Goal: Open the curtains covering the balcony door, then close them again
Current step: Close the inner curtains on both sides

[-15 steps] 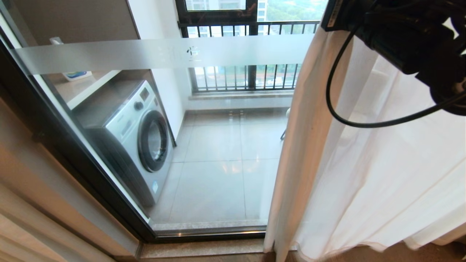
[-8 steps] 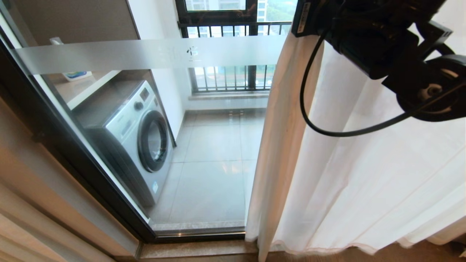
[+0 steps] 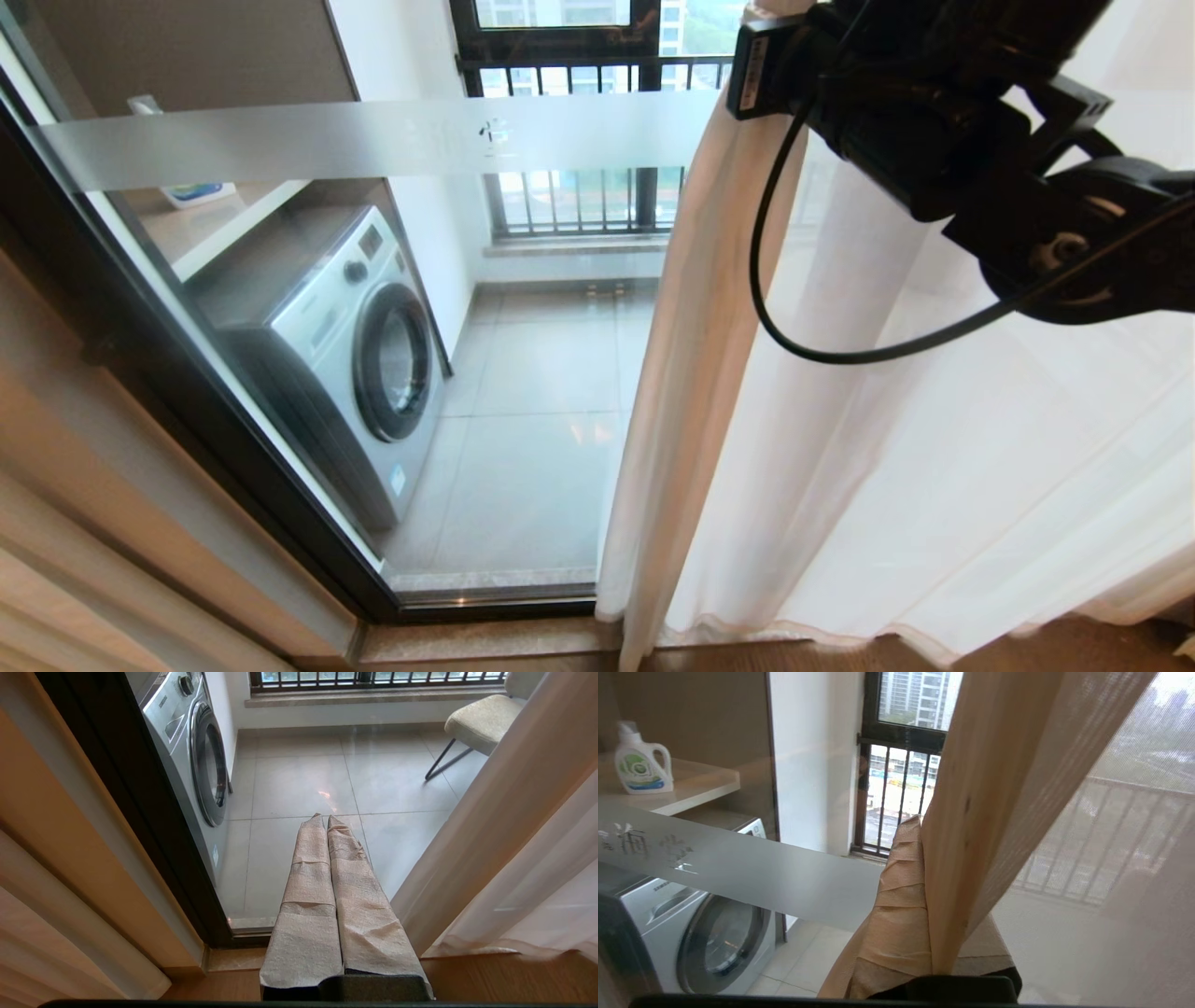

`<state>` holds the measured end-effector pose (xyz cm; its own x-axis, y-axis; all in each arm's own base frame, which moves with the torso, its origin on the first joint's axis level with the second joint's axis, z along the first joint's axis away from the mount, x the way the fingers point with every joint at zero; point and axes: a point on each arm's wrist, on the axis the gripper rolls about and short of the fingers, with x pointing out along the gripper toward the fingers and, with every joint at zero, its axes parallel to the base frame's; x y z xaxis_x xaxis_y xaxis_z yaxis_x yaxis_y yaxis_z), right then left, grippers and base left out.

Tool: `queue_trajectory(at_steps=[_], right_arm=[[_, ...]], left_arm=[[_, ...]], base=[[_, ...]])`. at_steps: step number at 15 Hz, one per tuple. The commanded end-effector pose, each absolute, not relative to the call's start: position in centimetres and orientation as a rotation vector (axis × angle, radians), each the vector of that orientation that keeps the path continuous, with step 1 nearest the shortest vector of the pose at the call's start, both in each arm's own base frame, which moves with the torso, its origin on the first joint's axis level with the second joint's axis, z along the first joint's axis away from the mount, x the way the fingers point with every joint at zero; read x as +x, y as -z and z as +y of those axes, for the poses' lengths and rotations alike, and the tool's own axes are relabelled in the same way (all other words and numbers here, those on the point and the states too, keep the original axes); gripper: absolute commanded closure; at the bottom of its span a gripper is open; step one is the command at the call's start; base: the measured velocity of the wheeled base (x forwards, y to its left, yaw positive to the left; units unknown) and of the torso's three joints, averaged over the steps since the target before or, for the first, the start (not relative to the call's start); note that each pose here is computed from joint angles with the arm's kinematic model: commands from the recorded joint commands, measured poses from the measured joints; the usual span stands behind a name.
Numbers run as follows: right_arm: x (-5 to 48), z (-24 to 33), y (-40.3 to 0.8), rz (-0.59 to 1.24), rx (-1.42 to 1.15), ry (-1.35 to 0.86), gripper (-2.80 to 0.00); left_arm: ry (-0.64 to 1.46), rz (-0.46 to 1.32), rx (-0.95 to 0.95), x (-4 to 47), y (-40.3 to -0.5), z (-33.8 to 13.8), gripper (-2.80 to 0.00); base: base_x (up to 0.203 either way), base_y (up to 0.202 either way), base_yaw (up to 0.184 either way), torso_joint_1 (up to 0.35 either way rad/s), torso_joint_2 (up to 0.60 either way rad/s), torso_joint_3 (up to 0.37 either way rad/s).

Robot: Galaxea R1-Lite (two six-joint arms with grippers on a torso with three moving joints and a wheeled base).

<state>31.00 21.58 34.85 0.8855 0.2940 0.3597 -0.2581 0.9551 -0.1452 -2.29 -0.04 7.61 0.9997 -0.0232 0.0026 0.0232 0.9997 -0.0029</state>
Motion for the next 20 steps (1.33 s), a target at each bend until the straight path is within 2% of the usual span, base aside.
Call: queue_trajectory(at_steps=[1,5,14,20], right_arm=[[30.7,21.0,-35.5,-0.403,-0.084,-0.266,0.00],[30.3,20.7,-36.0,-0.413,-0.079,-0.263,0.00],[28.1,26.3,-35.4,-0.428,-0.083,-0.391,0.00],[28.0,24.9,-36.5,-0.447,-0.072,-0.355,0.00]], left_arm=[[0.023,-0.003,-0.003,-2.3,-7.6,0.0,0.00],[0.023,-0.003,-0.003,-2.3,-7.6,0.0,0.00],[0.023,-0.003,-0.003,-2.3,-7.6,0.0,0.00],[0.023,-0.003,-0.003,-2.3,-7.6,0.0,0.00]], base=[[0.000,0.000,0.000,0.000,0.00,0.000],[0.000,0.000,0.000,0.000,0.00,0.000],[0.000,0.000,0.000,0.000,0.00,0.000],[0.000,0.000,0.000,0.000,0.00,0.000]])
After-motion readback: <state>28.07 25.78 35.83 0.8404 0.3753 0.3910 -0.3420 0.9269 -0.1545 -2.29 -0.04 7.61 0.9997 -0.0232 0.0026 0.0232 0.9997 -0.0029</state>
